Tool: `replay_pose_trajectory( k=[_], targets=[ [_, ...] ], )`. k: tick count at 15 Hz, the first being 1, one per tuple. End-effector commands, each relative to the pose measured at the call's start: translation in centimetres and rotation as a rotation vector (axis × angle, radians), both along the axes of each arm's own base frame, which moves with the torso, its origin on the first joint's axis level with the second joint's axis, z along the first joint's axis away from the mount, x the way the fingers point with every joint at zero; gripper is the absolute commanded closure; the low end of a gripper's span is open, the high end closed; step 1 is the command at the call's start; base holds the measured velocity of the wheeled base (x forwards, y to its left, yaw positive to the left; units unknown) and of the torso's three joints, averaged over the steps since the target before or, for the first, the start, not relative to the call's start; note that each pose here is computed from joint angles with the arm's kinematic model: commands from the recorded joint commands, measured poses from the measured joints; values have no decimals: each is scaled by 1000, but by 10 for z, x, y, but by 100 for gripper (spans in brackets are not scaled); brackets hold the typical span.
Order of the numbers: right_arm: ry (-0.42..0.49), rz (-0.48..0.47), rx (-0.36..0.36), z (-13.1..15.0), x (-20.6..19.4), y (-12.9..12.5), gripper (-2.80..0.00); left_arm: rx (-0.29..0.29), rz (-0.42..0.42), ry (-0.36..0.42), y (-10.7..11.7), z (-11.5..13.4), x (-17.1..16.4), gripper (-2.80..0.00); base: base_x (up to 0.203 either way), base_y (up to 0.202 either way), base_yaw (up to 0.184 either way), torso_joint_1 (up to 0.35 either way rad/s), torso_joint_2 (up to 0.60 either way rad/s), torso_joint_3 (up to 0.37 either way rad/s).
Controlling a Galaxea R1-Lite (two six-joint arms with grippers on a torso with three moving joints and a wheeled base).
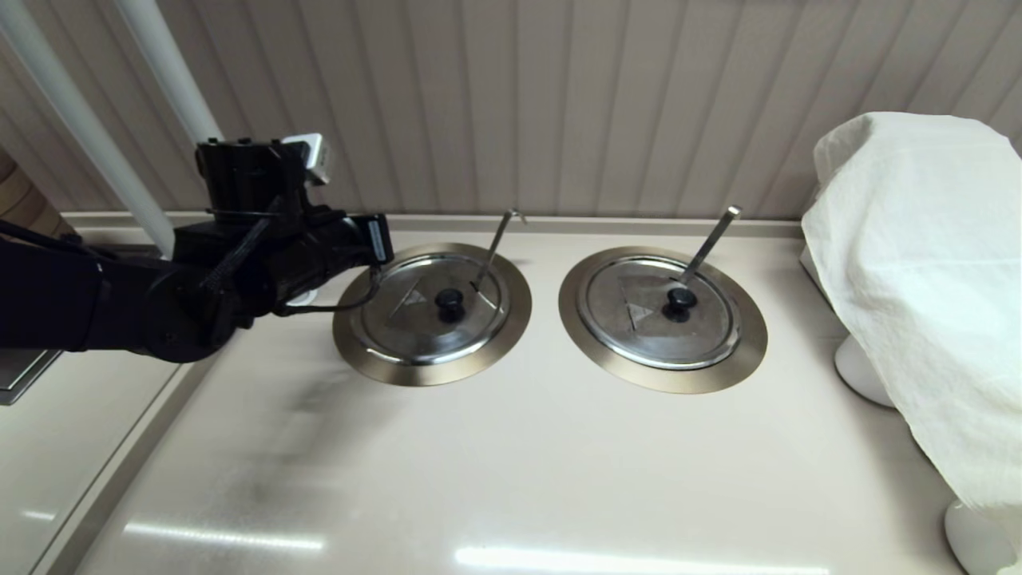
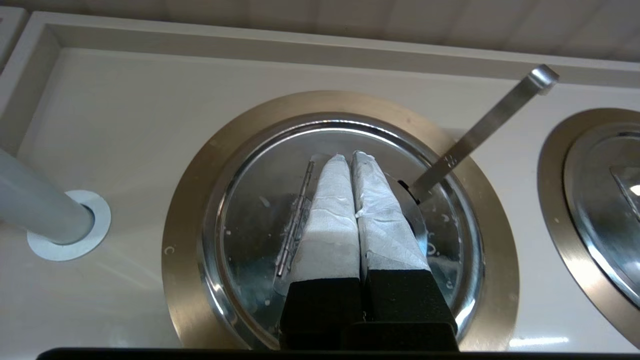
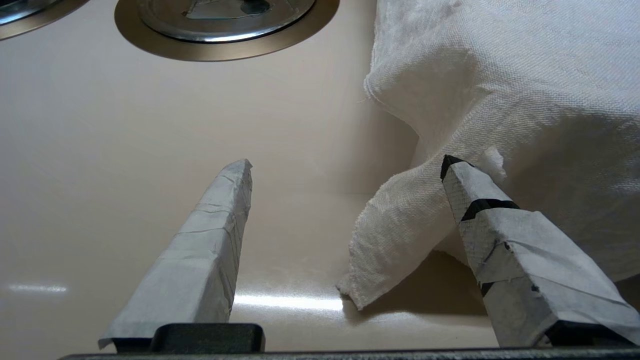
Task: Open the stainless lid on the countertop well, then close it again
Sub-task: Open the lid
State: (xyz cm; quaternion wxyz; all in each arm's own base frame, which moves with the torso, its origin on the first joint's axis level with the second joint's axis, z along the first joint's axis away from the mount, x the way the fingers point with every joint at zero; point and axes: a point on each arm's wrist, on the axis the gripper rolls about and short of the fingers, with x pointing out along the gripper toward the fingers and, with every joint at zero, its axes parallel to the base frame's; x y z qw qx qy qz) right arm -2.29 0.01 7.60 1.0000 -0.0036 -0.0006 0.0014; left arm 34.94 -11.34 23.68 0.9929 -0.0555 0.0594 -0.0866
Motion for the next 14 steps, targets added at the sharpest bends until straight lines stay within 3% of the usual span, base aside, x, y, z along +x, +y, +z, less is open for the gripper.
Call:
replay_pose_trajectory(
  k=[1,5,8,14],
  targets=[
    [0,0,-1,0,0,0,-280,22,-10,62,-11,-31,14,0,0,0,0,0,0,0],
    [0,0,-1,0,0,0,-280,50,-60,138,-28,-57,6,0,0,0,0,0,0,0],
    [0,0,-1,0,0,0,-280,17,-60,41,-33,-62,15,0,0,0,0,0,0,0],
    [0,0,-1,0,0,0,-280,16,-50,42,-34,-65,18,0,0,0,0,0,0,0]
  ],
)
